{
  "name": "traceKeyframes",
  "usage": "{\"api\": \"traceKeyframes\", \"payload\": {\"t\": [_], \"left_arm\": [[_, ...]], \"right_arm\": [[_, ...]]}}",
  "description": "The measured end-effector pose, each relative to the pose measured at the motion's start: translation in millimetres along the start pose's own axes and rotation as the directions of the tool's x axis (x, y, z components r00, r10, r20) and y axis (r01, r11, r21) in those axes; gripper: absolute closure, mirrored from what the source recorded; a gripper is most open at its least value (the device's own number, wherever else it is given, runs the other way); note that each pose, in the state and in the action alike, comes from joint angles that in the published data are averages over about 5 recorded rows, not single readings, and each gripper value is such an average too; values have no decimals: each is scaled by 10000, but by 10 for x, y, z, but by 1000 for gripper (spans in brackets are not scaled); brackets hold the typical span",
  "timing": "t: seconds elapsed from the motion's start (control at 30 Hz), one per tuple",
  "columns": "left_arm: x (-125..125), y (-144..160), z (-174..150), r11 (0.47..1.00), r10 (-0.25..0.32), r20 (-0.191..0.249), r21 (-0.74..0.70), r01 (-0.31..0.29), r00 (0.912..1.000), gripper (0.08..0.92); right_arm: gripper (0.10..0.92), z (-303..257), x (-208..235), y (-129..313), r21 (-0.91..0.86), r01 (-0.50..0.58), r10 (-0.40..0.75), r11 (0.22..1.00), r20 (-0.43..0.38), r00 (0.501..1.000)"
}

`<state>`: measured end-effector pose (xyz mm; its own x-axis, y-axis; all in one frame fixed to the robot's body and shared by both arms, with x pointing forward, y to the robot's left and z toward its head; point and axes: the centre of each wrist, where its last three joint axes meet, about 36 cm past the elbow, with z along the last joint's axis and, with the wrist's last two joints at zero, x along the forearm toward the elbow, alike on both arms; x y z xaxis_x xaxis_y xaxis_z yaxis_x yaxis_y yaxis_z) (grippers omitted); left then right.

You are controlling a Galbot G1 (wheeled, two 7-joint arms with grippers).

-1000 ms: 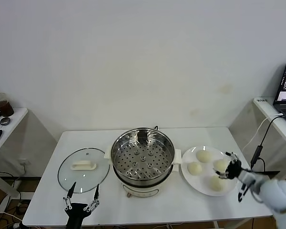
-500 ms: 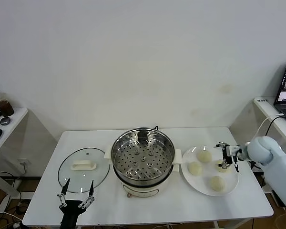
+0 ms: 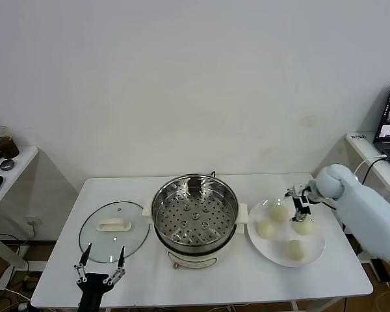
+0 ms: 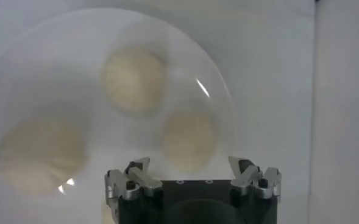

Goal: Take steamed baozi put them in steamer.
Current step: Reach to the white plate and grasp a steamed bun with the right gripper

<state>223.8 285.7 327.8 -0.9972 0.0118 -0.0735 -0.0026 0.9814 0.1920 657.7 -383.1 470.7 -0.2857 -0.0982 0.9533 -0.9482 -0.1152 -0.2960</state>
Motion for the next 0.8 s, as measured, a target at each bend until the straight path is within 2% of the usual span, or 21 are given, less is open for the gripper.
{"api": "traceKeyframes", "payload": {"t": [0.5,0.63,0.8], "left_arm": [[-18,56,4,9999,-98,166,-117,100,9998,177],[-22,80,6,9998,-139,195,-165,142,9997,177],[-29,102,-1,9996,-169,233,-208,174,9996,177]], "right_arm": [[204,-156,-232,-141,105,226,-223,9997,-278,9994],[241,-171,-285,-146,96,339,-335,9994,-363,9988],[331,-184,-337,-144,65,443,-439,9990,-434,9981]]}}
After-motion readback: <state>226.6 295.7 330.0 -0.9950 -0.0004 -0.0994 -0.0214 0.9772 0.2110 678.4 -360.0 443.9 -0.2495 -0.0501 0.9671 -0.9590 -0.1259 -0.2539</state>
